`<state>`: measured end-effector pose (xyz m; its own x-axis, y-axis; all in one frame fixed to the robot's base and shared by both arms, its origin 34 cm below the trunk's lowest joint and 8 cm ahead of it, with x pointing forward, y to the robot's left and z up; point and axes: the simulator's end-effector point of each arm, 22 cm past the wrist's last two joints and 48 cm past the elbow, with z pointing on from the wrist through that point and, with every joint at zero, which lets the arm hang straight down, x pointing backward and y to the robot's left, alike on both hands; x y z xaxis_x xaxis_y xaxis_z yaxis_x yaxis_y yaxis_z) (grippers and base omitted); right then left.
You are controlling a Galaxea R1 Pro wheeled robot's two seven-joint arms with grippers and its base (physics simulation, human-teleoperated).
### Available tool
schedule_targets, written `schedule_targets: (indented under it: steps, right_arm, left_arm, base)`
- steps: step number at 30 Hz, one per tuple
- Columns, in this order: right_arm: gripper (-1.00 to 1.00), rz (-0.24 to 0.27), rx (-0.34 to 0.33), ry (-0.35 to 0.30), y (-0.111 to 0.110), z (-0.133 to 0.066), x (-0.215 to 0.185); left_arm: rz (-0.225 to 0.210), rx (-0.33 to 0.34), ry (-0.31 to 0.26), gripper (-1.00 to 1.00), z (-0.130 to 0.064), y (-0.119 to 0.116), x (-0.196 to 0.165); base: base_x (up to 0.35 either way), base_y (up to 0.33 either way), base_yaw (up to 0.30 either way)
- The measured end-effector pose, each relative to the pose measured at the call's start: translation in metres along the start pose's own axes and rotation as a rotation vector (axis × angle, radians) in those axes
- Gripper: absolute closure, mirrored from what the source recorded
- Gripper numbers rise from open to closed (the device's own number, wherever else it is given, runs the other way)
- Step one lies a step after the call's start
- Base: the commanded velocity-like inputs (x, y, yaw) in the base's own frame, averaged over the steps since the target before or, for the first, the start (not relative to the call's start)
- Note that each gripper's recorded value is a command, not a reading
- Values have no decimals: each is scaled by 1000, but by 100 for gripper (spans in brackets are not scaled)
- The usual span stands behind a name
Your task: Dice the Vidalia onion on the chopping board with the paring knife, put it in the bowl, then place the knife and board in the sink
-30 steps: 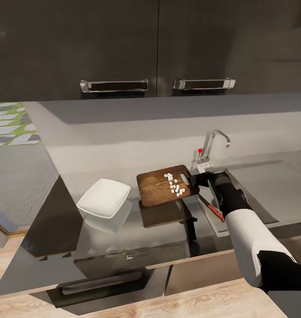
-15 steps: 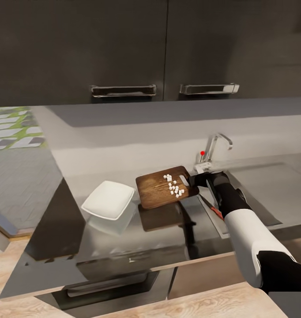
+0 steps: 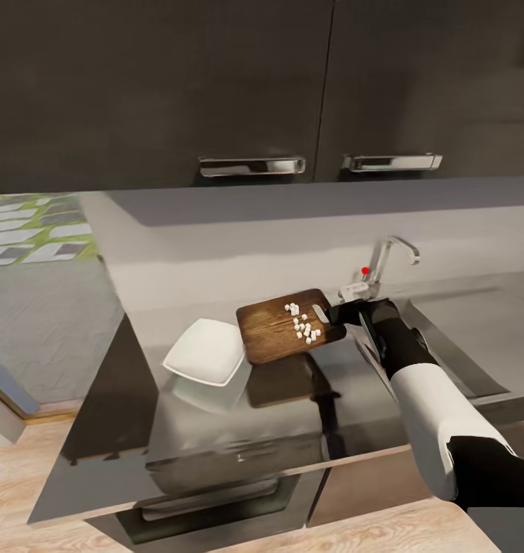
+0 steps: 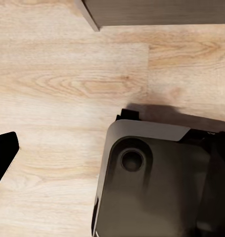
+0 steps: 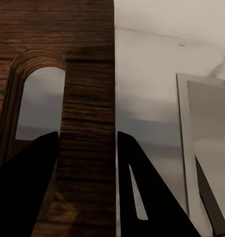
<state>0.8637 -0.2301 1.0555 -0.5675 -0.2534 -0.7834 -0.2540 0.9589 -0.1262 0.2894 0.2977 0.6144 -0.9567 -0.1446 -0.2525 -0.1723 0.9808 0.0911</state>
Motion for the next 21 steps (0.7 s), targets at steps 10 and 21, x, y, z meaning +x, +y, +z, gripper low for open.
schedule_targets:
  steps: [10,21]
  right_arm:
    - [100,-2,4,-13,-1,-7,-7]
    - [100,-6,6,-27,-1,-14,-16]
  left_arm:
    - [-2,2,-13,-100,-1,-1,-5]
    - [-3,4,-25,-100,-2,-1,-11]
  base:
    - [116,161,0]
    - [122,156,0]
